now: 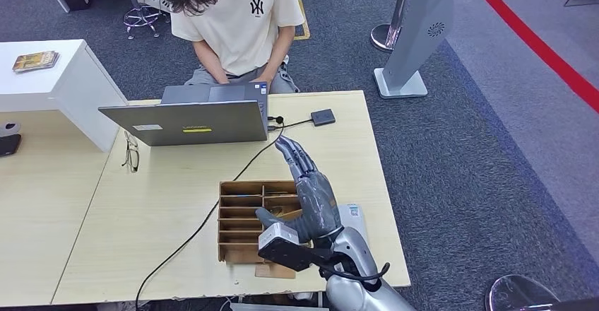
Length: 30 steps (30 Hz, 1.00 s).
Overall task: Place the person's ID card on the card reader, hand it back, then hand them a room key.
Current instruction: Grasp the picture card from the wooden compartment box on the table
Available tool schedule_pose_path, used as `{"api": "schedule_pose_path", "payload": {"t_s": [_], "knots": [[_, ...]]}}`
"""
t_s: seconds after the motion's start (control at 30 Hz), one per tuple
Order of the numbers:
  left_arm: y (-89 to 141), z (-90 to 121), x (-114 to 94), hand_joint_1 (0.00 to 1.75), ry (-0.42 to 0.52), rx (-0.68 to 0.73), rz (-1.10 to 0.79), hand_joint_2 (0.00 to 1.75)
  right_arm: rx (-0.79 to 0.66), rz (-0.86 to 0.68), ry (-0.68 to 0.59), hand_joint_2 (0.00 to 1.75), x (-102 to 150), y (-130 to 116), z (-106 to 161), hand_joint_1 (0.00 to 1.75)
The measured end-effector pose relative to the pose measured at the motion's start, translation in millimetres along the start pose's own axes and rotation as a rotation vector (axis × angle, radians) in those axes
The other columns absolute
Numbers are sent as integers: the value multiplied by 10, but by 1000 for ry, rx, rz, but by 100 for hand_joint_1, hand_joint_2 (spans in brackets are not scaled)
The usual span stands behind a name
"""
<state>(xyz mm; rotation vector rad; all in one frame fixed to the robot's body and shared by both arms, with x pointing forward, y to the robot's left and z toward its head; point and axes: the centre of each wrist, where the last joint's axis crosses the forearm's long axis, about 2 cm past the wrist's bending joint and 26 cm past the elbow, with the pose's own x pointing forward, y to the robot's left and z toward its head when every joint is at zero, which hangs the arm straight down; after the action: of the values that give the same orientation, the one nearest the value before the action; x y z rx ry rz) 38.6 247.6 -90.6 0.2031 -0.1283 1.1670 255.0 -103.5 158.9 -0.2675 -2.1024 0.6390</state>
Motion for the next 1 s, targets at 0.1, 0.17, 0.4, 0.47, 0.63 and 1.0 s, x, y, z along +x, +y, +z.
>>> {"api": "schedule_pose_path", "payload": {"t_s": [0.1,0.17,0.4,0.47,0.63,1.0], "knots": [[0,1,4,0,-2,-3,-5,0,12,28,9,175,-26,19,16,154],[0,1,5,0,-2,-4,-9,0,17,45,12,175,-42,28,26,154],[0,1,6,0,-1,-5,-14,0,40,105,29,175,-90,48,64,59],[0,1,6,0,1,-5,-14,0,47,127,37,175,-107,54,75,29],[-2,3,12,0,6,-6,-15,0,56,206,60,175,-158,71,106,38],[-32,17,36,0,7,-11,-4,0,63,307,79,175,-232,101,152,60]]}}
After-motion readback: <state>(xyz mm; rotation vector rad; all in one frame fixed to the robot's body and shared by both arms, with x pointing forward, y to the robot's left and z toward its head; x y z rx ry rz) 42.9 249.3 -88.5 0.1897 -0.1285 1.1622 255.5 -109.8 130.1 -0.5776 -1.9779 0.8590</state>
